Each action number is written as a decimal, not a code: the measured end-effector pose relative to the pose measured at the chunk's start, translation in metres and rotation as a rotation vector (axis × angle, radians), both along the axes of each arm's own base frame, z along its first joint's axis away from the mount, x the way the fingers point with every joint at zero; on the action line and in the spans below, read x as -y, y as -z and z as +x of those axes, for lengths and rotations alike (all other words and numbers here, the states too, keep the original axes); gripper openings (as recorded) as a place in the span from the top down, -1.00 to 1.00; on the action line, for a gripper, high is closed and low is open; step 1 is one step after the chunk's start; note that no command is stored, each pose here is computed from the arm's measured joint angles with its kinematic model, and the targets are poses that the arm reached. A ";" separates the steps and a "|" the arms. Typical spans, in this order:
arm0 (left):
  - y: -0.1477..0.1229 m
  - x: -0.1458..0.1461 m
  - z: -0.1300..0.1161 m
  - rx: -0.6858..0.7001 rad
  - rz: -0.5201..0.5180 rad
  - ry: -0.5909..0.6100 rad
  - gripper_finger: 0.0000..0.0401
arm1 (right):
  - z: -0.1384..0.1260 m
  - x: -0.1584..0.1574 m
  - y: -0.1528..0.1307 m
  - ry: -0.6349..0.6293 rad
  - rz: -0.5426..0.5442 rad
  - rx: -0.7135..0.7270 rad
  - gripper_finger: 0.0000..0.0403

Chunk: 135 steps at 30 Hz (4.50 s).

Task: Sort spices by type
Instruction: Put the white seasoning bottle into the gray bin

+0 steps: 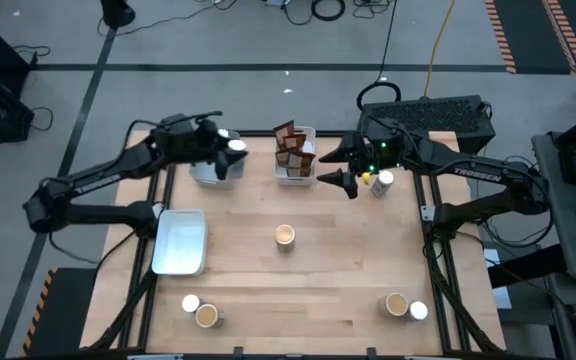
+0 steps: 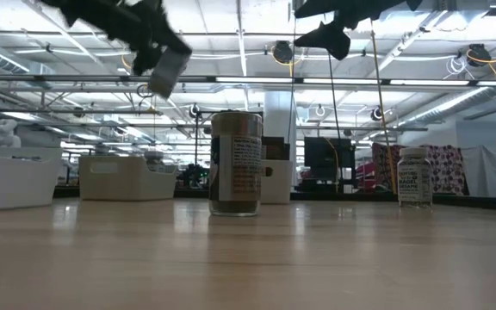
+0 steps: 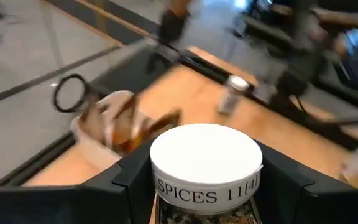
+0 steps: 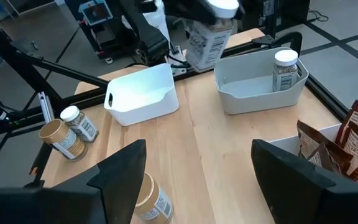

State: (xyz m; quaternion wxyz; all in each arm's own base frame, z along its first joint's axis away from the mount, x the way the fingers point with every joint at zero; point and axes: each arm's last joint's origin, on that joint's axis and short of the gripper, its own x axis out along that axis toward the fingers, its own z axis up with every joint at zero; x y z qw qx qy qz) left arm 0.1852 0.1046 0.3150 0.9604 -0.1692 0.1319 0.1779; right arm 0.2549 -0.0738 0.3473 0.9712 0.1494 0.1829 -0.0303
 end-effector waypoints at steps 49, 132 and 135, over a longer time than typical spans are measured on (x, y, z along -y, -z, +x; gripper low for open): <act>0.153 -0.007 -0.053 -0.107 0.137 -0.832 -0.04 | 0.000 0.001 0.000 0.018 0.001 -0.001 -0.35; 0.022 -0.056 -0.020 -0.345 -0.464 -0.659 -0.33 | 0.000 0.001 0.001 0.007 -0.039 -0.013 -0.35; 0.030 -0.063 -0.015 -0.401 -0.502 -0.662 -0.33 | 0.000 0.001 0.001 0.007 -0.039 -0.013 -0.35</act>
